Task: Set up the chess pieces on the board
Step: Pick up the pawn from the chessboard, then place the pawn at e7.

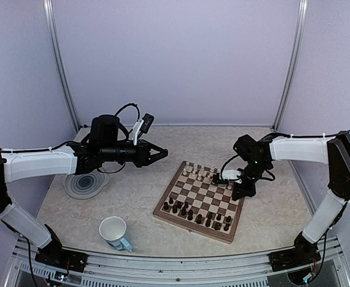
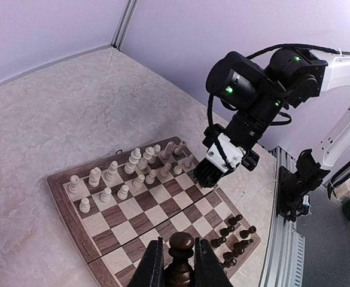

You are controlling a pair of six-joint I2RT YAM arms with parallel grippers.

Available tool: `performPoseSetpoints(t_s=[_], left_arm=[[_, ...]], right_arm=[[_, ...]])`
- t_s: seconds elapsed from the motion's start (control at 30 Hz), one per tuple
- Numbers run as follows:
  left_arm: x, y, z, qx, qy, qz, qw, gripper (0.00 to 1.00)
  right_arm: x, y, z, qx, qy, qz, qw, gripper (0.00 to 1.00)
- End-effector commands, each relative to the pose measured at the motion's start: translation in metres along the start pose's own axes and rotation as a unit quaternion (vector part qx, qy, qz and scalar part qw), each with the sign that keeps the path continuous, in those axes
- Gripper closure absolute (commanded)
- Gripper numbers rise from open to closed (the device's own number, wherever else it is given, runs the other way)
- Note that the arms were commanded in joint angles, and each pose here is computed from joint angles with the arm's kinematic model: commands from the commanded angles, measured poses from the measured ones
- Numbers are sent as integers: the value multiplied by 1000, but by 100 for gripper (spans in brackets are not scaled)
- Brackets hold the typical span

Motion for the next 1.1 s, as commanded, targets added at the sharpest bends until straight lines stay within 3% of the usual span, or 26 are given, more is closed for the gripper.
performPoseSetpoints(t_s=[0.0,0.47,1.07], left_arm=[[5,-5,-3,-10,-3,-9,1000,89],[5,-4,-2,-6,-1,-9,1000,89],[8,-5,0,-3,-2,-12,1000,89]], right_arm=[[10,1,6,18,-19,-9,1000,95],[99,24,-2,54,-72,63,994,95],[146,39,-32,94,-72,112,987,94]])
Point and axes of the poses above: each gripper's point midway between its finger pads, its own z axis back along the fingers, its own y axis along the line the jaws close on, x = y × z, the point moved 2 cm from there along z, back along the fingers, and after that the axes turned 13 degrees about z, right-handed, at the moved point
